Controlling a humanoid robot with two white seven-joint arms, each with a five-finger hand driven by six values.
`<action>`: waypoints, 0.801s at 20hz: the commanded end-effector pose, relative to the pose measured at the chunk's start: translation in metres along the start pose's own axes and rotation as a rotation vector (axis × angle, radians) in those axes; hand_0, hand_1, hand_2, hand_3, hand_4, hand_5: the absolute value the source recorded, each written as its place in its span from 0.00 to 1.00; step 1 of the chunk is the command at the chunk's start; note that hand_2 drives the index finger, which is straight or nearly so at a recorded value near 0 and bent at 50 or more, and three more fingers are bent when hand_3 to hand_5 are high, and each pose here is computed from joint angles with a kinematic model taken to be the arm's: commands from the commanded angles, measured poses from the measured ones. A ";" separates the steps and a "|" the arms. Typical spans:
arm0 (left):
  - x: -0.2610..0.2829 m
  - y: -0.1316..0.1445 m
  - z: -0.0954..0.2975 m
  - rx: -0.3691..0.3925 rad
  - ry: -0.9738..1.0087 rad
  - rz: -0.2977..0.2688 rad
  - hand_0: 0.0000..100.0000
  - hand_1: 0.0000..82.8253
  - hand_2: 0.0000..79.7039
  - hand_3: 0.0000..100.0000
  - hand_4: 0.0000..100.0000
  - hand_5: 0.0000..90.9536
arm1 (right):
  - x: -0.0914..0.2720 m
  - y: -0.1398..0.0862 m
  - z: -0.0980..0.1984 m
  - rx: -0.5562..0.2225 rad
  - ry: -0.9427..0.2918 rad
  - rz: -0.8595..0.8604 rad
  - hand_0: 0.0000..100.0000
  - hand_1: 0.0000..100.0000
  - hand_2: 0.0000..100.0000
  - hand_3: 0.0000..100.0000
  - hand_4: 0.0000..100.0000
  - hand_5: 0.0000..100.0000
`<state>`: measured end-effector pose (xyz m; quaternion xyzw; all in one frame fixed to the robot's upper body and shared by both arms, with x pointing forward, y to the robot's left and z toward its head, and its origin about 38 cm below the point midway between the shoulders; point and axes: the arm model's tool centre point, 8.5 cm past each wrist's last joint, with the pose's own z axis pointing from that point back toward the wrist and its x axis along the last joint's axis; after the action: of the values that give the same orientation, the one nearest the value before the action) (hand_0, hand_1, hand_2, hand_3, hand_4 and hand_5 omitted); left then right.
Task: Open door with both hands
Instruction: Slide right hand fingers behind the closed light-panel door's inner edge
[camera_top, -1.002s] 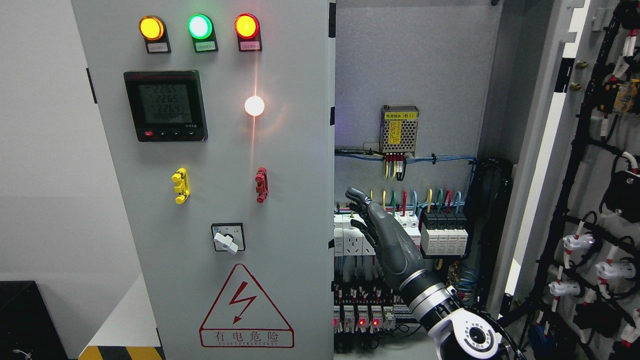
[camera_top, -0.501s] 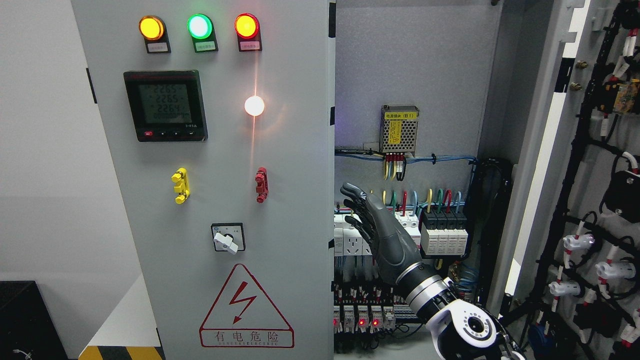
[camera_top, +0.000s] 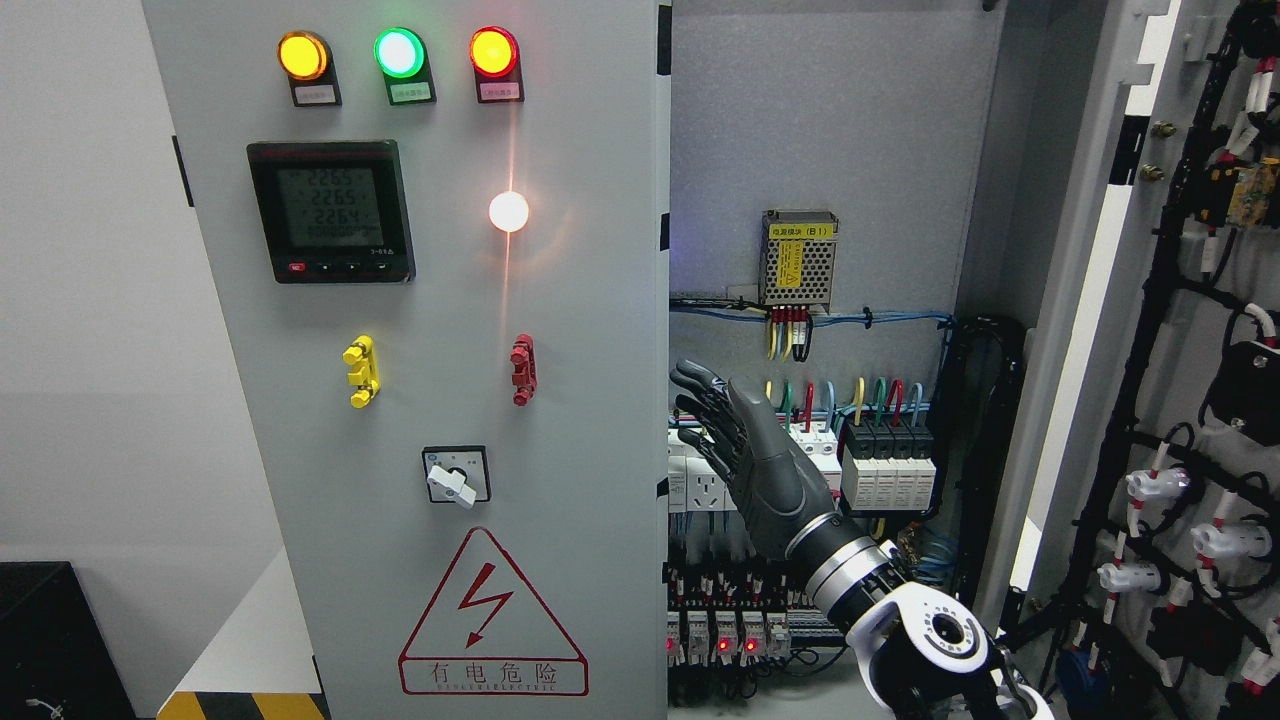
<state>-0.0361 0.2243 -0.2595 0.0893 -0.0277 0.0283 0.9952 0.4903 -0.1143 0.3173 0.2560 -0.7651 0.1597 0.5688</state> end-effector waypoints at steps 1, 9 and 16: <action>0.000 0.000 0.000 0.002 0.005 0.021 0.00 0.00 0.00 0.00 0.00 0.00 | -0.007 -0.015 0.003 0.002 0.035 -0.019 0.19 0.00 0.00 0.00 0.00 0.00; 0.000 0.000 0.000 0.002 0.005 0.021 0.00 0.00 0.00 0.00 0.00 0.00 | -0.009 -0.021 -0.003 0.038 0.053 -0.040 0.19 0.00 0.00 0.00 0.00 0.00; -0.001 0.000 0.000 0.002 0.006 0.021 0.00 0.00 0.00 0.00 0.00 0.00 | -0.010 -0.026 -0.006 0.063 0.069 -0.093 0.19 0.00 0.00 0.00 0.00 0.00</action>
<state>-0.0362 0.2243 -0.2595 0.0893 -0.0273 0.0283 0.9952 0.5010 -0.1198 0.3168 0.3030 -0.7384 0.1751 0.5765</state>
